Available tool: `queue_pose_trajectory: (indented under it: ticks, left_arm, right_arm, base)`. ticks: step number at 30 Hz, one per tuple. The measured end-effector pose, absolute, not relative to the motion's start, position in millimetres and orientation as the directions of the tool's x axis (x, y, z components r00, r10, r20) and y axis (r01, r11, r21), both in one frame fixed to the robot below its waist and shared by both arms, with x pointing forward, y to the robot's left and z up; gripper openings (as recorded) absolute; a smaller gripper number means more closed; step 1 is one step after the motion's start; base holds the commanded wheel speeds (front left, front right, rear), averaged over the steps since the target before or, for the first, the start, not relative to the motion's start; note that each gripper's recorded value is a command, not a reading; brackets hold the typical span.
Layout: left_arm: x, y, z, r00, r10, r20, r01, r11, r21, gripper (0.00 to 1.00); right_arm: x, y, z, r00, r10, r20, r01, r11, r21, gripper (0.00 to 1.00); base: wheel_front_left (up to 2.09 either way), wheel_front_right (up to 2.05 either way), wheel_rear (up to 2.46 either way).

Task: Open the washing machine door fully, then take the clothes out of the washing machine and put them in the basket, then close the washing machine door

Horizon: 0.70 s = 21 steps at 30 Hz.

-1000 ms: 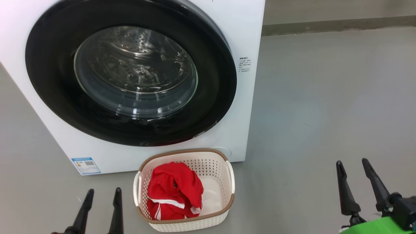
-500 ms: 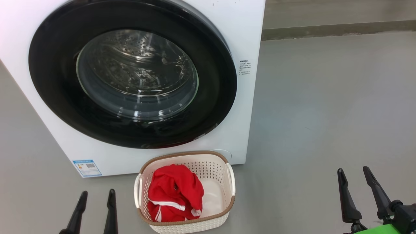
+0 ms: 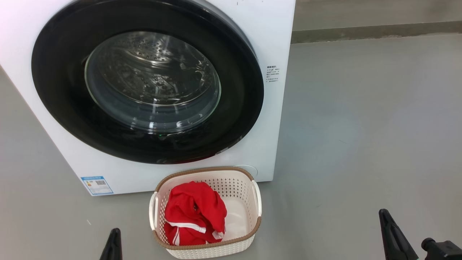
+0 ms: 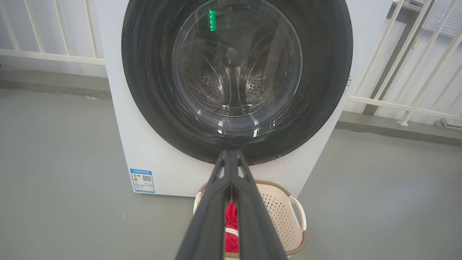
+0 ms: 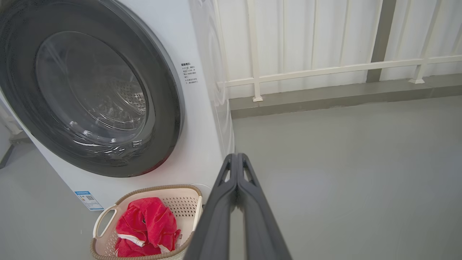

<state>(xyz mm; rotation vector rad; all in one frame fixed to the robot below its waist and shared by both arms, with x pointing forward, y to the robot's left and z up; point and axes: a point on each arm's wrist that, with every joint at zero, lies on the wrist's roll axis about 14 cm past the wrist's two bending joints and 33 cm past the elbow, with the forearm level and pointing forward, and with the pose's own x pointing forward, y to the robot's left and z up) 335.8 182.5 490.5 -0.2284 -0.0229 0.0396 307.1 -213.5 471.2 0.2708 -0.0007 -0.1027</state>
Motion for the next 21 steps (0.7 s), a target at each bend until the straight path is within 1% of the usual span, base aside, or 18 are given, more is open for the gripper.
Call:
queue_pose_trajectory:
  ticks: [21]
  left_arm:
    - [336, 188, 475, 0.996, 0.063, -0.068, -0.086, 0.896, -0.436, 0.00]
  right_arm:
    - [312, -217, 463, 0.989, -0.132, -0.066, 0.147, 0.867, 0.476, 0.00]
  base:
    - [0.00, 0.00, 0.00]
